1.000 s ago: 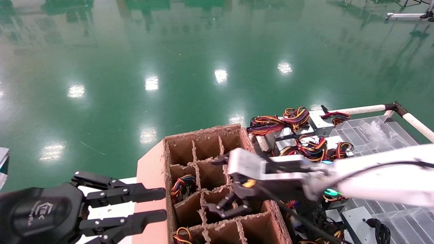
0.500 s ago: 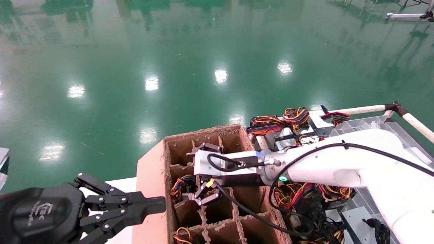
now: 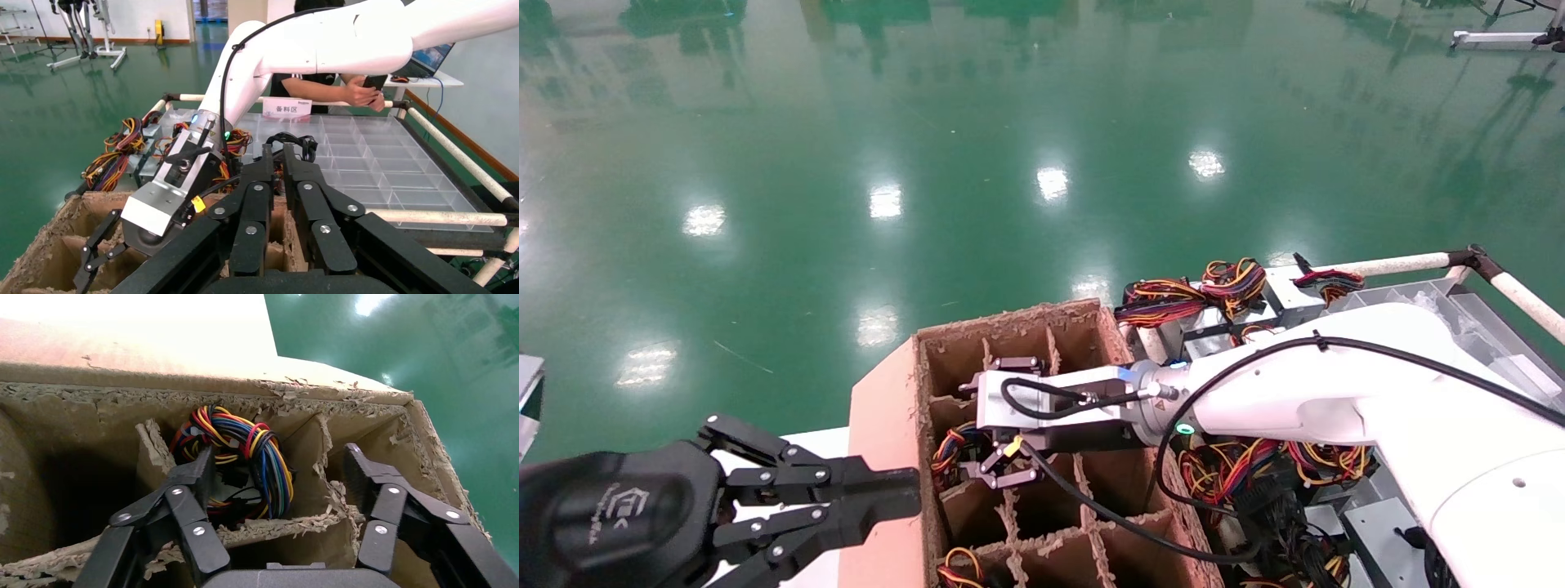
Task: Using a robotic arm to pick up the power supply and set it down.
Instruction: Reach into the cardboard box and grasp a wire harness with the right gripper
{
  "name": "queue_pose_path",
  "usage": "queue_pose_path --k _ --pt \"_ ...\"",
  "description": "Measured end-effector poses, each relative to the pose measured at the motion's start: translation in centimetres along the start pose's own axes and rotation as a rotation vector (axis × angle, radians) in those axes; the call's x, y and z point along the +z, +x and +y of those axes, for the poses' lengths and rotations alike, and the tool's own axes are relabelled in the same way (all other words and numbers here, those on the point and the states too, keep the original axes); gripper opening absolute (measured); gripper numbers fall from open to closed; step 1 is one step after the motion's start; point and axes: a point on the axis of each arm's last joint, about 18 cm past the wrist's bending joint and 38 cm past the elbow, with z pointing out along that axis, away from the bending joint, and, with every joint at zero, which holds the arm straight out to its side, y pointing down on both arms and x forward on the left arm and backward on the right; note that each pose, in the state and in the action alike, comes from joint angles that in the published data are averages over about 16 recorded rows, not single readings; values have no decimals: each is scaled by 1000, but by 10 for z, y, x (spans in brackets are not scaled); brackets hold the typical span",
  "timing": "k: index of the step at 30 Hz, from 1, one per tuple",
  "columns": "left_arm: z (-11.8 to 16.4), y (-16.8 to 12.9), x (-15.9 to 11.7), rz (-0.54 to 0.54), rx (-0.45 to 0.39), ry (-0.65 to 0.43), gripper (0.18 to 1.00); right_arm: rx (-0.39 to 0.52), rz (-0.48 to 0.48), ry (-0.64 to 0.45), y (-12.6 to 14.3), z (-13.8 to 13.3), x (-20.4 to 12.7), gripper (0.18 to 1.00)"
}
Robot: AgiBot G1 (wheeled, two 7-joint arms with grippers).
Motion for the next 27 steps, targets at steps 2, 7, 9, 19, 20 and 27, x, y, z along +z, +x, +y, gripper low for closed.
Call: queue_pose_path --k 2,7,9,19,20,27 --pt "0 0 0 0 0 0 220 0 -1 -2 0 -1 1 824" --pt "0 0 0 0 0 0 266 1 -2 -8 -1 -2 4 723" --pt "0 0 0 0 0 0 284 2 -3 -11 -1 -2 5 671" --pt "0 0 0 0 0 0 476 11 -10 -25 -2 -3 6 441" --pt "0 0 0 0 0 0 494 12 -10 -26 -2 -3 6 419" --pt "0 0 0 0 0 0 651 21 -9 -24 0 -4 2 304"
